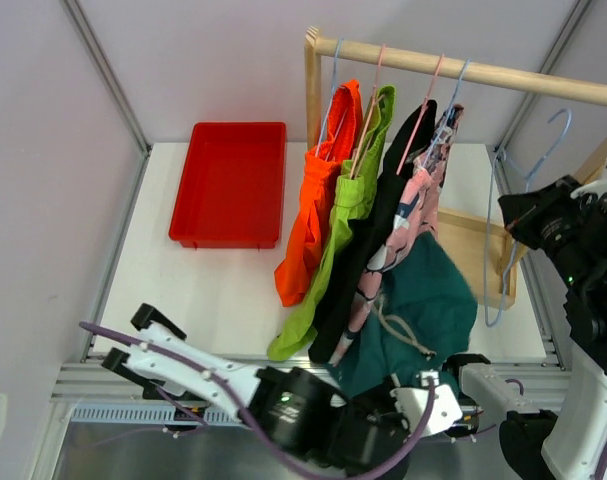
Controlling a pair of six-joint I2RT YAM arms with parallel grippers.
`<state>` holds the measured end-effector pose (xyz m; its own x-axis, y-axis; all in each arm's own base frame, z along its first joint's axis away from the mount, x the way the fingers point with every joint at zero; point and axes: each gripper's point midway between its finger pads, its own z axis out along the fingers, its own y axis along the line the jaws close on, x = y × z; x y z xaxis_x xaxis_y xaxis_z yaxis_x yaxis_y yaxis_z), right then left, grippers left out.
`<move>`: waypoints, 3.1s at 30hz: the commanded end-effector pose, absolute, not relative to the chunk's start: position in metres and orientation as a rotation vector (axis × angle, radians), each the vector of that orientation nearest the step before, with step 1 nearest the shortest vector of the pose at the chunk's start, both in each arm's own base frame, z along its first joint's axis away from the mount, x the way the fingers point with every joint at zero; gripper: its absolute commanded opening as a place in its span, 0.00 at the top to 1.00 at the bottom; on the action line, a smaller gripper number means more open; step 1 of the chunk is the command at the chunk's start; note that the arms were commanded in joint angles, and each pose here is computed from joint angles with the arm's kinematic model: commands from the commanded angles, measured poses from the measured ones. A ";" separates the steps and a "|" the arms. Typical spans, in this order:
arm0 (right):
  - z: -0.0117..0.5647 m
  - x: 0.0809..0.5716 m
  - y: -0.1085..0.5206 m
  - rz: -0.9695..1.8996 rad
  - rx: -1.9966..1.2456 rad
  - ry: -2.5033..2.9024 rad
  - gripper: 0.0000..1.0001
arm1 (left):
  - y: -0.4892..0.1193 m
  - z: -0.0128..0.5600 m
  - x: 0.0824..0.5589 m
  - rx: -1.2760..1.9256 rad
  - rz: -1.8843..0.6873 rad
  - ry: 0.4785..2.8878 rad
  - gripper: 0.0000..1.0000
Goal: Remove the shorts from the hanger
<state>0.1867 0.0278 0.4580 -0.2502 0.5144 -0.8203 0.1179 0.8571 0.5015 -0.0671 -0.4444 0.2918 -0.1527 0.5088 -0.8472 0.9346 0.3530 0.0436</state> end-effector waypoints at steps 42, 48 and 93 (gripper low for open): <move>0.418 0.317 -0.041 0.267 0.580 1.725 1.00 | -0.157 0.574 0.215 0.356 -0.216 1.484 1.00; 0.400 0.321 -0.042 0.280 0.595 1.765 1.00 | -0.126 0.596 0.277 0.164 -0.148 1.463 1.00; 0.443 0.241 -0.035 0.258 0.637 1.550 0.01 | -0.004 0.468 0.527 -0.444 0.075 1.585 0.01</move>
